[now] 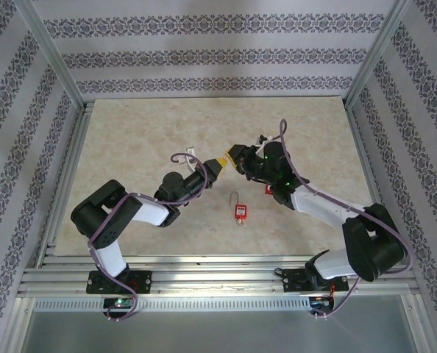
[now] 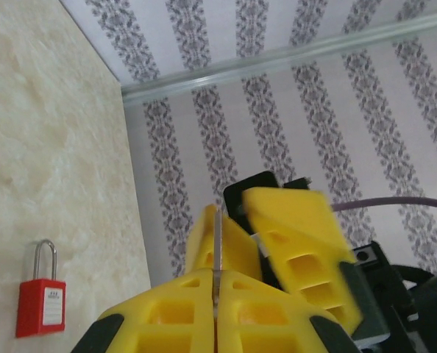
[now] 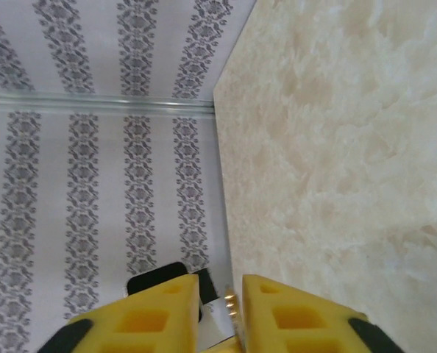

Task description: Unlock with the key

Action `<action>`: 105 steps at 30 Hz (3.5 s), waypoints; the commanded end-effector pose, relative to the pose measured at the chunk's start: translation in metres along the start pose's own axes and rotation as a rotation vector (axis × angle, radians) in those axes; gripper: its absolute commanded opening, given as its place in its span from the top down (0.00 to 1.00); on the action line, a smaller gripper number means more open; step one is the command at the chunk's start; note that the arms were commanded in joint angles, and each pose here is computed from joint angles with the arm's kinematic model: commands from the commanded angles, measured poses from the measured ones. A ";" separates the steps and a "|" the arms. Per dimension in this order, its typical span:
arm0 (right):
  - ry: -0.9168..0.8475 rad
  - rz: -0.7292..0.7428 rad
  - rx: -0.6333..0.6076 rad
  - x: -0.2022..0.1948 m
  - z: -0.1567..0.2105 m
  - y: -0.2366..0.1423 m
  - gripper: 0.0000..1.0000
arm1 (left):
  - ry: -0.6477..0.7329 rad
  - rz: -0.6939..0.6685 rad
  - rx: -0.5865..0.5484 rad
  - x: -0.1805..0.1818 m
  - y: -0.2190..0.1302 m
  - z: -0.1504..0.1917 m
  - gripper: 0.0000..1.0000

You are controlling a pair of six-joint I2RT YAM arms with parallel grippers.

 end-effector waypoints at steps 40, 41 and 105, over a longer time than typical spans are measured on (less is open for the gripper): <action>-0.742 -0.232 0.385 0.029 0.056 -0.079 0.69 | 0.666 0.005 0.879 -0.084 -0.035 0.004 1.00; -0.767 -0.248 0.402 0.030 0.057 -0.080 0.69 | 0.680 -0.007 0.889 -0.084 -0.037 0.003 1.00; -1.185 -0.521 0.651 0.013 0.086 -0.072 1.00 | 0.833 0.107 1.023 -0.095 -0.041 0.028 1.00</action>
Point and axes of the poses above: each hand's point on the last joint's axis, 136 mm out from that joint toward the fingers, its own y axis out along the fingers, its own x axis along the line the jaws close on, z = x × y, the point moved 4 cm from there along -y, back along the fingers, and after that the axes turned 8 degrees about y, right-handed, at the moved point
